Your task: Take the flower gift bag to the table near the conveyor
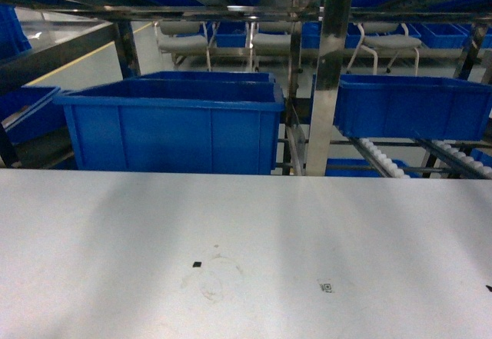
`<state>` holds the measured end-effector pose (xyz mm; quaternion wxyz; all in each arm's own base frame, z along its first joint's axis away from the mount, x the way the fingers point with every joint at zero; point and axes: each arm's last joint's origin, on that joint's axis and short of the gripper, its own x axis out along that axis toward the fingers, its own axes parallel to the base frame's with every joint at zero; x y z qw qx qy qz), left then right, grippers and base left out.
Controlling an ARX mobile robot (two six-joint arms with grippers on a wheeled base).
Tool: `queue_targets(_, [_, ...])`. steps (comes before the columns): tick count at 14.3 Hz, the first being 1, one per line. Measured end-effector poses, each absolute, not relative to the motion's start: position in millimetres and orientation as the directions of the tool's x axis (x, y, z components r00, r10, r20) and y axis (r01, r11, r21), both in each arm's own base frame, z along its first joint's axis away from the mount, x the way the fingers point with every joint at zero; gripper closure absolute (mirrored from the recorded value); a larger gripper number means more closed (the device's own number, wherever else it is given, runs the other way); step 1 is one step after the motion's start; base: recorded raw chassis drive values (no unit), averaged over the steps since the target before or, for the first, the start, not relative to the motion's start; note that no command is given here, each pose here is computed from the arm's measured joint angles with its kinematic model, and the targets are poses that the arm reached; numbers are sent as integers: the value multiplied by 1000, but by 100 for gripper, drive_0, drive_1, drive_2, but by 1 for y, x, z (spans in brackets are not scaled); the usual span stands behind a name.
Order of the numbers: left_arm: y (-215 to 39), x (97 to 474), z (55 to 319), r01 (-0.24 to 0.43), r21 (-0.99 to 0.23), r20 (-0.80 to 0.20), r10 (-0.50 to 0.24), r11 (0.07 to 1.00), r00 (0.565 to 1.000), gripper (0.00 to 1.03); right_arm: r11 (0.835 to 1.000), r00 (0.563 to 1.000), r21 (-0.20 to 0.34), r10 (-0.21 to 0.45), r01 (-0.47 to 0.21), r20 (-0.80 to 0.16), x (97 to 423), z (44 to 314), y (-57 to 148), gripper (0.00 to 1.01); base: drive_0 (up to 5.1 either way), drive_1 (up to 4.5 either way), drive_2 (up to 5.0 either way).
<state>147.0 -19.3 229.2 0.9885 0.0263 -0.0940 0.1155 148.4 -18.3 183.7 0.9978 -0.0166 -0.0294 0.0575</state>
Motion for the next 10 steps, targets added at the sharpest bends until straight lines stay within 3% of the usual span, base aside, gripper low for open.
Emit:
queue_targets(2, [-19,147,229,-233,30,192,223,972,956,101,986,988,-78,151,-148,22,213,153,-39,99,0,0,0])
queue_targets(3, [-19,147,229,-233,30,192,223,972,956,101,982,981,-46,179,-182,-74,228,132,-43,99,0,0,0])
queue_targets(5, [-19,147,229,-233,30,192,223,972,956,101,981,970,-19,190,-195,-152,236,114,-44,99,0,0,0])
queue_targets(10, [-19,147,229,-233,30,192,223,972,956,101,979,965,-37,189,-199,-181,257,100,-55,99,0,0,0])
